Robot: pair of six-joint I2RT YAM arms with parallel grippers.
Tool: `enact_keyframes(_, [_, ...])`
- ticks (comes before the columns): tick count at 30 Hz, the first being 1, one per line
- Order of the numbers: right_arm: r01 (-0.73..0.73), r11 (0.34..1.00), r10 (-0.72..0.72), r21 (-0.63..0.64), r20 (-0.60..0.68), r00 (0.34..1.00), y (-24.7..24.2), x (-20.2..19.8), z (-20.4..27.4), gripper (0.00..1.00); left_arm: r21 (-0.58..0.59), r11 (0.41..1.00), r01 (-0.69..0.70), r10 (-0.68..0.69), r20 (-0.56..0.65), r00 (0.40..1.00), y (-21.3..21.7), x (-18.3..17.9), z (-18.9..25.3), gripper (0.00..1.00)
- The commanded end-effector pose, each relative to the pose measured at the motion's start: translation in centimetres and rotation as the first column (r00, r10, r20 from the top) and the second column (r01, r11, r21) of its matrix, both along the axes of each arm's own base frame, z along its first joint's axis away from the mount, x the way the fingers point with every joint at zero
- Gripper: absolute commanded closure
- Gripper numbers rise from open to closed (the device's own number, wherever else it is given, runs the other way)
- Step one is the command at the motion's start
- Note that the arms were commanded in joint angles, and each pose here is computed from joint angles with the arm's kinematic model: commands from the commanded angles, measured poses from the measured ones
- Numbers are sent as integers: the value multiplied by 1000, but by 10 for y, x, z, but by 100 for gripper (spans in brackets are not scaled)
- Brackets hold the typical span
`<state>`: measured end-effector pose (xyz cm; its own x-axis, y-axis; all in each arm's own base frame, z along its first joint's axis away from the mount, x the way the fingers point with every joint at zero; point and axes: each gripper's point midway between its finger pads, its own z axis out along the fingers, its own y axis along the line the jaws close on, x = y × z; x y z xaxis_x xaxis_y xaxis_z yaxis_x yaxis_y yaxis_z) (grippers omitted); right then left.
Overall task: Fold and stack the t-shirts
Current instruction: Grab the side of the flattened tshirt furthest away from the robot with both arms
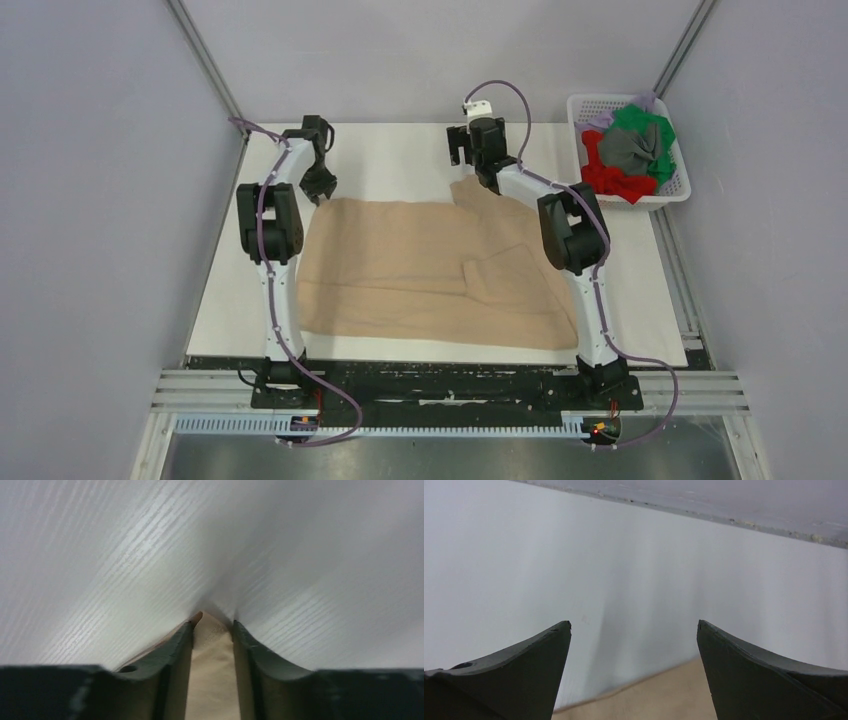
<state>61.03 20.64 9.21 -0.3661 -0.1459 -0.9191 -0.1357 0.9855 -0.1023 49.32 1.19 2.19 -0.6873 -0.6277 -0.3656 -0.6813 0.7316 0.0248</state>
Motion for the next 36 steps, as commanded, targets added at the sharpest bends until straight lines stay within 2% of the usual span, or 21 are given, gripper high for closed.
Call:
enact_keyframes(1, [-27, 999, 29, -37, 54, 998, 9, 30, 2, 2, 49, 996, 81, -76, -100, 992, -6, -17, -11, 65])
enact_keyframes(2, [-22, 999, 23, -32, 38, 999, 9, 32, -4, 2, 54, 995, 88, -82, -106, 991, -5, -18, -12, 73])
enact_keyframes(4, [-7, 1000, 7, 0, 8, 1000, 6, 35, -14, 2, 74, 993, 93, -84, -121, 989, -1, -21, -11, 97])
enact_keyframes(7, [34, 996, -33, 81, -22, 999, -2, 37, -24, 2, 93, 991, 101, -90, -115, 989, 2, -23, -3, 98])
enact_keyframes(10, [48, 995, -45, 92, -30, 999, -11, 41, -28, 2, 115, 988, 99, -89, -91, 992, 6, -23, 12, 98])
enact_keyframes(15, [4, 1000, -3, 20, -45, 999, -14, 43, -32, 2, 101, 990, 100, -98, -30, 995, 3, -23, 31, 98])
enact_keyframes(25, [-26, 1000, 24, -3, -247, 969, -24, 7, -74, 1, 72, 991, 115, -117, 18, 993, -6, -27, 46, 98])
enact_keyframes(27, [-39, 999, 34, -12, -283, 959, -24, -1, -80, 5, 65, 991, 120, -121, 15, 993, -8, -29, 44, 98])
enact_keyframes(31, [-30, 998, 13, -49, -319, 948, -34, -14, -77, 11, 62, 991, 117, -118, 13, 993, -9, -33, 44, 98])
enact_keyframes(36, [12, 987, -60, -159, -299, 952, -58, -25, -58, 11, 60, 991, 121, -123, 26, 992, -10, -36, 48, 98])
